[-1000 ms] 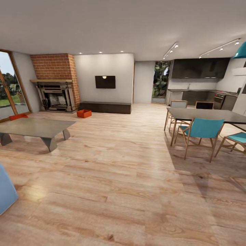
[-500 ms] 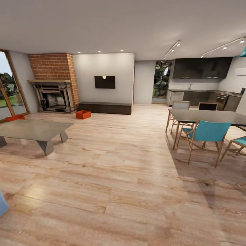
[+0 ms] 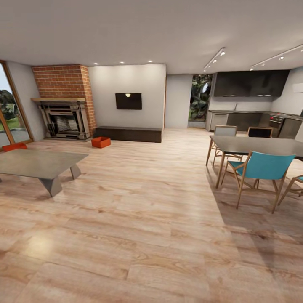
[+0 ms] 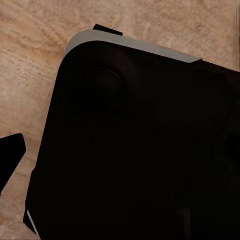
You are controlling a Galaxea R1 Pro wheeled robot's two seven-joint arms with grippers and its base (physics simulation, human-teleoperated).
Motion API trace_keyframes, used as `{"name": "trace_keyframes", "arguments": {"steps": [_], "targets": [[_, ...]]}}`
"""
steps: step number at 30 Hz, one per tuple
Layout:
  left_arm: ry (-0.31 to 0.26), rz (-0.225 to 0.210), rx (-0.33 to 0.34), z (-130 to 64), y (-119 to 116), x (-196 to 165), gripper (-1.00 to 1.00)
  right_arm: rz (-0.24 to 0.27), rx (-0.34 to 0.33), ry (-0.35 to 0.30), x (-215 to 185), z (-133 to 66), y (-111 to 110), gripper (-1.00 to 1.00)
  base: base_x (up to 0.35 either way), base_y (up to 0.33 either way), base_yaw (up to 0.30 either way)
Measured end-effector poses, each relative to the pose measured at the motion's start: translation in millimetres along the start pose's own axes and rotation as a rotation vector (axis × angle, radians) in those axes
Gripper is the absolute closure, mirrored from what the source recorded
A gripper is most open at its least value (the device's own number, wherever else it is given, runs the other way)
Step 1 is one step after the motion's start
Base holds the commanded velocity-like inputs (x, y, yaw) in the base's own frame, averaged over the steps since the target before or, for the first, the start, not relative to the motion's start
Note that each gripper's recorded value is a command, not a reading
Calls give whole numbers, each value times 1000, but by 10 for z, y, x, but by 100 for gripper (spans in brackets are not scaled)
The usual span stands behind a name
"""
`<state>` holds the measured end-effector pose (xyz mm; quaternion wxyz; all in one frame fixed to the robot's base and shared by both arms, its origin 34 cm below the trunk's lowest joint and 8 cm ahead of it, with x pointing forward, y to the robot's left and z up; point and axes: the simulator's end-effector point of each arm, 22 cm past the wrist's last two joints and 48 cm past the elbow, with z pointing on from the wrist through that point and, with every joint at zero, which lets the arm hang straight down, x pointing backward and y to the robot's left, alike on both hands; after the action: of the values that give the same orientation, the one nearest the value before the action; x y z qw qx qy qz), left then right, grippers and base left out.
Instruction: Move the two storage containers from the living room to the garage. In the garage, place one container on the floor and stack the other container on top of it (either order is fine).
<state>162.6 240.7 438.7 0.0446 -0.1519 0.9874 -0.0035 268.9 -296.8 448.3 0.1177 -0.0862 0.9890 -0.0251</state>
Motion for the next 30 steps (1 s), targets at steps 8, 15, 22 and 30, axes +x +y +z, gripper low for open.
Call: {"name": "trace_keyframes", "arguments": {"steps": [8,15,22,30], "targets": [[0,0,0,0,-1,-2,-100,0,0,0,-2,0,1,-100,322,0,0],[0,0,0,0,0,-2,-100,0,0,0,-1,0,0,-100,323,0,0],[-1,0,0,0,-1,-2,-100,0,0,0,0,0,0,-100,323,0,0],[0,0,0,0,-1,-2,-100,0,0,0,-1,0,0,-100,322,0,0]]}}
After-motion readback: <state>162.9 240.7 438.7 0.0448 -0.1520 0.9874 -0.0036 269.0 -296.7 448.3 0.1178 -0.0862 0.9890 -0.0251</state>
